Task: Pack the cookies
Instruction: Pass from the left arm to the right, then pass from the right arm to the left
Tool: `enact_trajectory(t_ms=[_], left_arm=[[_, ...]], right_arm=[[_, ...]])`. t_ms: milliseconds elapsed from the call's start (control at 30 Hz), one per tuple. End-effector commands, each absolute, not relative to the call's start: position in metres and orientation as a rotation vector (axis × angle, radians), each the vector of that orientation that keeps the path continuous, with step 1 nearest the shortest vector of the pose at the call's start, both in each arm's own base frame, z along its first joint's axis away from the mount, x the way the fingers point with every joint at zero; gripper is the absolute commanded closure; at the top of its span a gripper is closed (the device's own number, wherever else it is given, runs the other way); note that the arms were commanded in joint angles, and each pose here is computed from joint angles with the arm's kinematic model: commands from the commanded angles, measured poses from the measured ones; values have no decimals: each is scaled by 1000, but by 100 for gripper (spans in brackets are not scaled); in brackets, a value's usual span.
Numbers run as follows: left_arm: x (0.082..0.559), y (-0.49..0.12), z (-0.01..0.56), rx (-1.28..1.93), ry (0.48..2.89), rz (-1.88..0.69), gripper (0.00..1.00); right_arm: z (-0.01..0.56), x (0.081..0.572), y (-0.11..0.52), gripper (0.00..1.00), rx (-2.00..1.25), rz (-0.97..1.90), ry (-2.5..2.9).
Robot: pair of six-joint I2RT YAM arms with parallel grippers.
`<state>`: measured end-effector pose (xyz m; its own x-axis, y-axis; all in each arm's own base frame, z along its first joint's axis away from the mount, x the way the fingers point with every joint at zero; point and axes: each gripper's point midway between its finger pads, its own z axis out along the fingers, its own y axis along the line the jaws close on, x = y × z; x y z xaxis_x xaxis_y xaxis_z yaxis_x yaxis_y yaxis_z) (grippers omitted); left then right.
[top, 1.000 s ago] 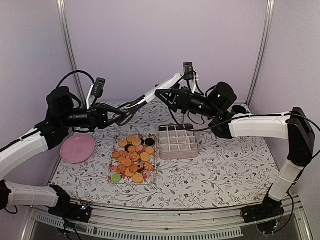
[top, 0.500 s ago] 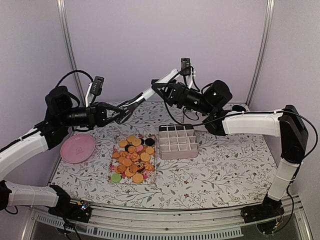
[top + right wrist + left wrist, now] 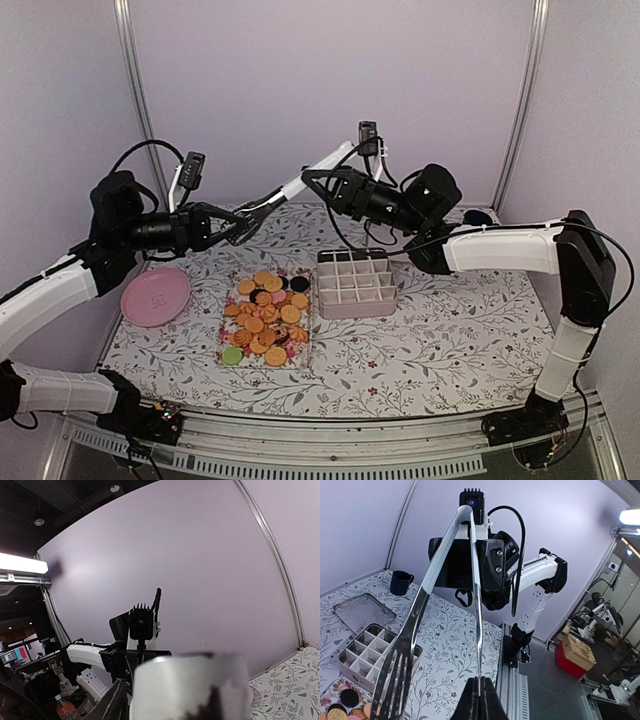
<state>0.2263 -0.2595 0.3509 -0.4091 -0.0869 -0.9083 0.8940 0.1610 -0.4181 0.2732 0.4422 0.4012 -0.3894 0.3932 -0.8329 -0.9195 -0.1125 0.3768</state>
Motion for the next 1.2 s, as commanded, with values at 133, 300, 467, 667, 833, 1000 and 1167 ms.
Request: enact_trajectory(t_ms=[133, 300, 467, 667, 833, 1000, 1167], left_arm=[[241, -254, 357, 791, 1513, -1309, 78], [243, -254, 348, 807, 1540, -1278, 77], [248, -247, 340, 825, 1561, -1227, 69], [241, -246, 324, 863, 1580, -1225, 56], [224, -253, 304, 917, 1611, -1328, 41], [199, -261, 289, 1001, 1617, -1445, 26], [184, -264, 291, 1031, 1586, -1536, 26]], right_arm=[[395, 250, 445, 60, -740, 1757, 1167], [384, 256, 441, 65, -710, 1738, 1208], [377, 262, 444, 65, -715, 1687, 1256], [371, 271, 454, 67, -722, 1607, 1313], [375, 272, 471, 67, -719, 1556, 1314], [393, 270, 482, 67, -718, 1542, 1262], [408, 267, 490, 67, -709, 1538, 1217]])
